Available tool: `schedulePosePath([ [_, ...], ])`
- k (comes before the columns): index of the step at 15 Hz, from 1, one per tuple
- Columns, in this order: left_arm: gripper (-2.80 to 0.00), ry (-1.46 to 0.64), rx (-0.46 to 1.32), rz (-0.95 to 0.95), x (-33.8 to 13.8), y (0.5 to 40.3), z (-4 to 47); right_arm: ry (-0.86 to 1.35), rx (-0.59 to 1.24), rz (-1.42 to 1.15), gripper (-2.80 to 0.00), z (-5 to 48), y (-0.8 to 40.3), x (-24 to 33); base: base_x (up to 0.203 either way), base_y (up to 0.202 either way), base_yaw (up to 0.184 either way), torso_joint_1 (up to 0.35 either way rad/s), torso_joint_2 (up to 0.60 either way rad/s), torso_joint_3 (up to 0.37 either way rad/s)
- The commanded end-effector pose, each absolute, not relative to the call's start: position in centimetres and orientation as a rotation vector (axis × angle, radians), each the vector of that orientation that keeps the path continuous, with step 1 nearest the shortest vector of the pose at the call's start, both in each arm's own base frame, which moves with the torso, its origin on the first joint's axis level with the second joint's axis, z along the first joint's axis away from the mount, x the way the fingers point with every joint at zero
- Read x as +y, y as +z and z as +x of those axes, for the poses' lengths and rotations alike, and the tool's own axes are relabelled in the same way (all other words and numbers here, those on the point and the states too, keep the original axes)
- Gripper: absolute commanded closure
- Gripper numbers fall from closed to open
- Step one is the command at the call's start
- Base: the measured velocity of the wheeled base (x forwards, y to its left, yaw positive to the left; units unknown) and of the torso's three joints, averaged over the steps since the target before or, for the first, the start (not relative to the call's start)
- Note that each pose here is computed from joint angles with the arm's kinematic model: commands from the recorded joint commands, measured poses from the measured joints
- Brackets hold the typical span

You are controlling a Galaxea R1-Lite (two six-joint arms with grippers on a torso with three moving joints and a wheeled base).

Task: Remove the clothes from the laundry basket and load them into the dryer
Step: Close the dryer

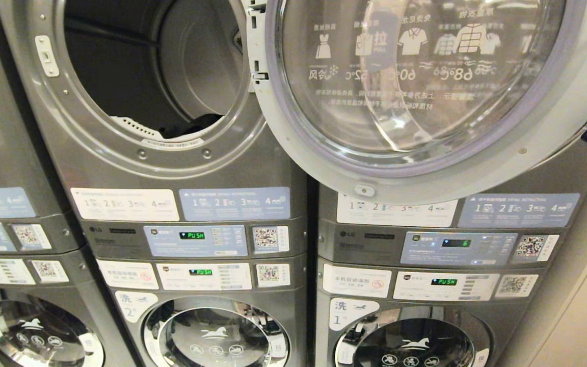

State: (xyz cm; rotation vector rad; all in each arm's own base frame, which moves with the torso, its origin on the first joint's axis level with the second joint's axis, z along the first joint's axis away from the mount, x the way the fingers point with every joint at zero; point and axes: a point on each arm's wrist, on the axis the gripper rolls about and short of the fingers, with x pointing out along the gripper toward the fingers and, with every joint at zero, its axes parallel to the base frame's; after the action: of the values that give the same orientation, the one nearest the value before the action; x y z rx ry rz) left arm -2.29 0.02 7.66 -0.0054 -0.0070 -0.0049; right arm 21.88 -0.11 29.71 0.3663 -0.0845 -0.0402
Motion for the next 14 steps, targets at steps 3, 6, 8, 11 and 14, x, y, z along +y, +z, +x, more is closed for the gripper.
schedulePosePath([
  [3,0.00,-0.005,-0.008,-0.006,0.0,7.7,-2.3,0.088,-0.096,0.359,0.00,19.7,29.4,0.2,0.000,0.000,0.000,0.000,0.00,0.000],
  [6,0.00,-0.005,-0.008,-0.006,0.0,7.7,-2.3,0.197,-0.142,0.346,0.00,18.4,29.2,0.4,0.000,0.000,0.000,0.000,0.00,0.000],
  [8,0.00,-0.005,-0.008,-0.005,0.0,7.7,-2.3,0.261,-0.146,0.339,0.00,17.4,29.1,0.7,0.000,0.000,0.000,0.000,0.00,0.000],
  [11,0.00,-0.005,-0.008,-0.005,0.0,7.7,-2.3,0.436,-0.145,0.332,0.00,15.8,29.3,2.2,0.000,0.000,0.000,0.000,0.00,0.000],
  [14,0.00,-0.005,-0.008,-0.006,0.0,7.7,-2.3,0.631,-0.132,0.341,0.00,14.5,29.5,4.6,0.000,0.000,0.000,0.000,0.00,0.000],
])
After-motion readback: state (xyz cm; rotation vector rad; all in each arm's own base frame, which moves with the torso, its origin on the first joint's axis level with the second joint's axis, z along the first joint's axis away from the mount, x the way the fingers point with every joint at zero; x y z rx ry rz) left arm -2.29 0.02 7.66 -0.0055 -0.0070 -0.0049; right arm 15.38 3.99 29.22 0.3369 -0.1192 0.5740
